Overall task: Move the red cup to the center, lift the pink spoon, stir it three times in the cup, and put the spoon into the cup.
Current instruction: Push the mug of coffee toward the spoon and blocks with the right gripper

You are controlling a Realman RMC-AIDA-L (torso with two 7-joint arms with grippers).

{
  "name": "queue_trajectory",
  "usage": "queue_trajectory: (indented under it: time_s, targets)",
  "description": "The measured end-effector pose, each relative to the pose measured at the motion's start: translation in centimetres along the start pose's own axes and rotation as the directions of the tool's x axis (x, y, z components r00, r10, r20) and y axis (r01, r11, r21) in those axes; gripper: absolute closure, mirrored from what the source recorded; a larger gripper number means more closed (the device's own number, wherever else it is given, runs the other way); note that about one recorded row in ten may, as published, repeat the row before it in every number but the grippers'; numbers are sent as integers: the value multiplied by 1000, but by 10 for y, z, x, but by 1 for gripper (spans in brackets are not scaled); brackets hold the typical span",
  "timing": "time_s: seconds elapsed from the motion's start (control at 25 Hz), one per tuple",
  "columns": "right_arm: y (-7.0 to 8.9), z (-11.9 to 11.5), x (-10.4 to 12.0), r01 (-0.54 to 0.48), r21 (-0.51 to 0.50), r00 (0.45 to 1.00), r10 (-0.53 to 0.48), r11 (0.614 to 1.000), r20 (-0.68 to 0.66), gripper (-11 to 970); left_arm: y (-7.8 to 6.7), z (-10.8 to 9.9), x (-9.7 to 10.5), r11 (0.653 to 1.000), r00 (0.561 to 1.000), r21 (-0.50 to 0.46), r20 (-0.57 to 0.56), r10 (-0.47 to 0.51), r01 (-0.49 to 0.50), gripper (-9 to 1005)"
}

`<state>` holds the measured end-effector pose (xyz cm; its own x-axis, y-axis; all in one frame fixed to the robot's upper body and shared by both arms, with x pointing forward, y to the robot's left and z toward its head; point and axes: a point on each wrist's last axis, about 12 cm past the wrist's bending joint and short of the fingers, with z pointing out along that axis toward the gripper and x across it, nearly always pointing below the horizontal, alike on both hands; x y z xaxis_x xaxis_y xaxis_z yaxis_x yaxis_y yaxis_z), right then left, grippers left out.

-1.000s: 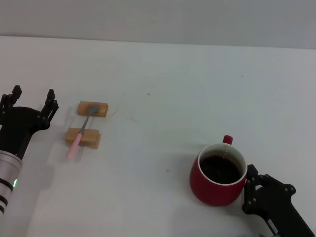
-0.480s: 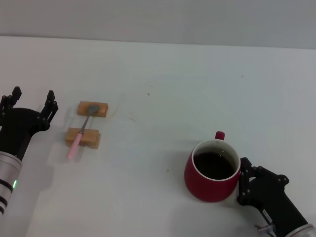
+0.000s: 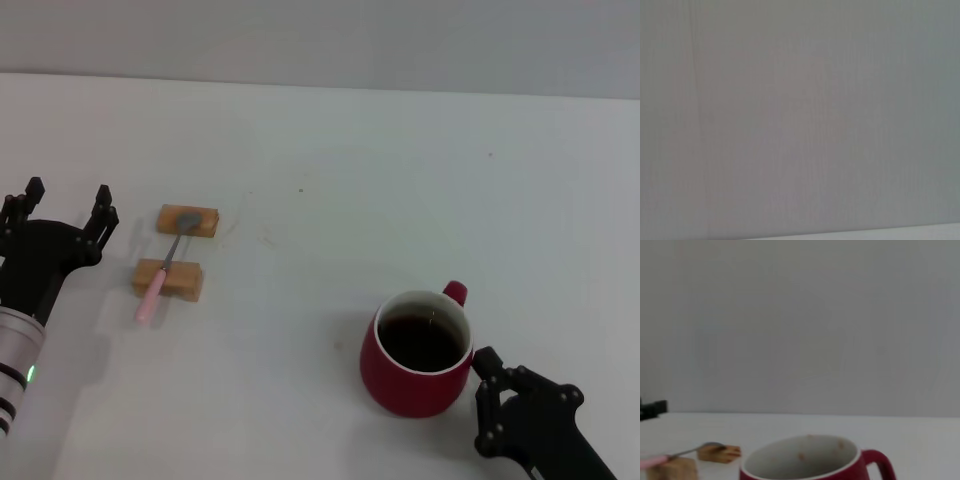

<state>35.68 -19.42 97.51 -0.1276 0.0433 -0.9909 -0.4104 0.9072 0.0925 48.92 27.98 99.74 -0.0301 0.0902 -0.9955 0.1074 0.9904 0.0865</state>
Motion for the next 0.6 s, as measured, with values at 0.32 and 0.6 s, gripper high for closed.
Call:
queue_trajectory:
  time_s: [0.32,0.6]
  targets:
    - [3,0,1,2,-19,1000,-2,1000,-8,960,0,1,0,1000,1000,2,-1,2,-2,197]
    - [2,13,3,11,-53,999,-13,999,-48,959,0,-1,1,1000,1000,-1,-6,1,-1,197]
